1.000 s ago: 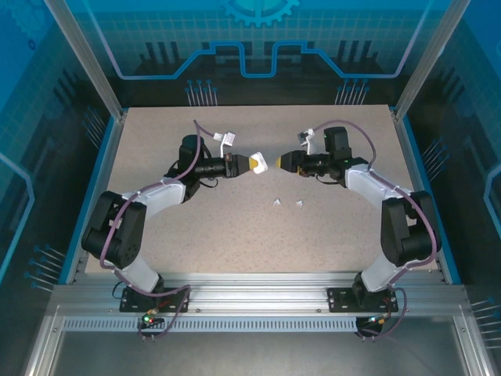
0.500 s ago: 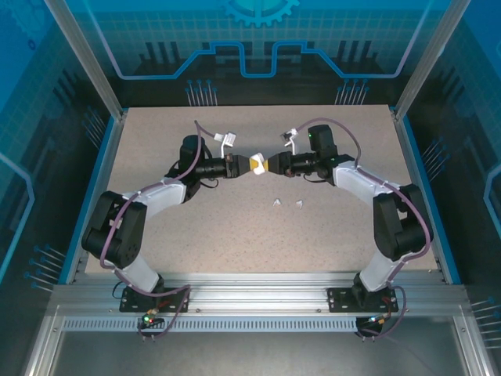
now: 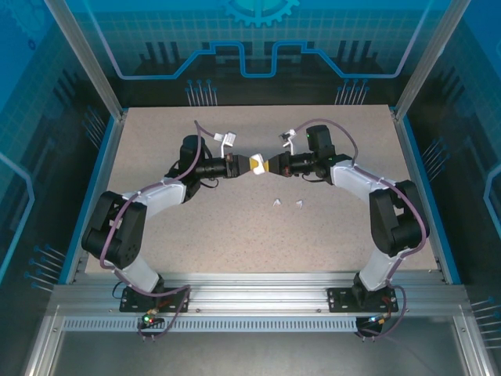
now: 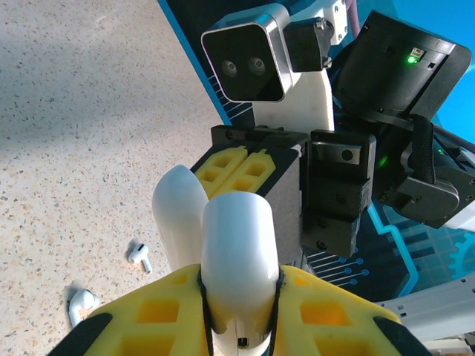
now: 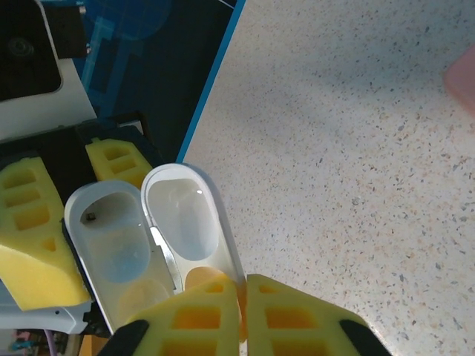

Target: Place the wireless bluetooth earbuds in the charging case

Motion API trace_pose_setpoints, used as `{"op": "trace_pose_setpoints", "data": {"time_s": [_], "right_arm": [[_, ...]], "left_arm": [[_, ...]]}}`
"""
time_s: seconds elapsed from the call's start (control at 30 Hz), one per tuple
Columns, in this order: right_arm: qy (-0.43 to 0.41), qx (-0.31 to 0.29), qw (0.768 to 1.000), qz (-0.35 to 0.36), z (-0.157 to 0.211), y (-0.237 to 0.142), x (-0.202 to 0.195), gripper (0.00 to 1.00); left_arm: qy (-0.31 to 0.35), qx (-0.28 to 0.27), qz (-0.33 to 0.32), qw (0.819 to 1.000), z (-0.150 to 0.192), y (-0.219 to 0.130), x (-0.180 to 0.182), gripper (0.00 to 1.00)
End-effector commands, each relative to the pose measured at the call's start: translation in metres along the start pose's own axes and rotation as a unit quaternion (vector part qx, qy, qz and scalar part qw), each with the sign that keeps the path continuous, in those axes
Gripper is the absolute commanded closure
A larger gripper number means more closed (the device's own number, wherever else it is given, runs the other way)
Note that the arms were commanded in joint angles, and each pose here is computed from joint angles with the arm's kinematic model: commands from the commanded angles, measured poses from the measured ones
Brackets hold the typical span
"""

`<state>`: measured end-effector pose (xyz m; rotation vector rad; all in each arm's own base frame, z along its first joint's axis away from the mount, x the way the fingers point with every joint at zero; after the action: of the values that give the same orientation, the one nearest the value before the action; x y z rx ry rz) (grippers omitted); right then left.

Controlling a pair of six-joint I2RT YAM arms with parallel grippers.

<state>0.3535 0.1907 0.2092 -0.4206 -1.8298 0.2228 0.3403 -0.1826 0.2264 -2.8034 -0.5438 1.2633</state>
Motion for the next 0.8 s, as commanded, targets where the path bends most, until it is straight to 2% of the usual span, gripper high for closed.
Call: {"op": "trace_pose_setpoints", "data": {"time_s": [0.0,0.1,0.13,0.23,0.27,0.33,0.53,0.77], "right_arm": [[-0.003,0.006,1.000,-0.006,-0.002,0.004,0.004,1.00],[-0.004,0.000,1.000,-0.004,-0.004,0.002,0.006,1.00],[-0.004,-0.003,1.000,-0.003,-0.005,0.000,0.007,1.00],[-0.008,-0.012,1.000,0.016,-0.009,-0.003,0.009,1.00],[-0.012,-0.010,0.999,0.027,-0.010,-0.004,0.010,1.00],[-0.025,-0.002,0.999,0.042,-0.013,-0.004,0.011,1.00],[-0.098,0.015,0.990,0.099,-0.020,-0.008,0.011,1.00],[-0.195,0.061,0.975,0.093,-0.018,-0.006,0.030,1.00]], "left_arm": [[0.047,-0.009,0.031,0.998,-0.009,-0.002,-0.018,1.00],[0.044,-0.008,0.022,0.999,-0.009,-0.002,-0.016,1.00],[0.040,-0.008,0.015,0.999,-0.008,-0.002,-0.015,0.93],[0.032,-0.009,-0.023,0.999,-0.006,-0.003,-0.008,0.51],[0.030,-0.009,-0.036,0.999,-0.006,-0.004,-0.007,0.41],[0.033,-0.005,-0.050,0.998,-0.007,-0.007,-0.006,0.27],[0.066,0.039,-0.054,0.996,-0.023,-0.023,-0.016,0.18],[0.056,0.137,0.001,0.989,-0.035,-0.022,-0.024,0.21]]}}
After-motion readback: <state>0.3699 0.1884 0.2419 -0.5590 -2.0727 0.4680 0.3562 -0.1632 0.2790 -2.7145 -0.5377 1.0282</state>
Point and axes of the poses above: each hand's point on the last joint's axis, 136 mm out from that joint toward the fingers, its own y axis out along the fingers, its own x axis along the line the jaws close on, z = x × y, the point moved 9 cm from there along -y, back along the fingers, and after that the axes turned 10 degrees about y, right-handed, at the moved point
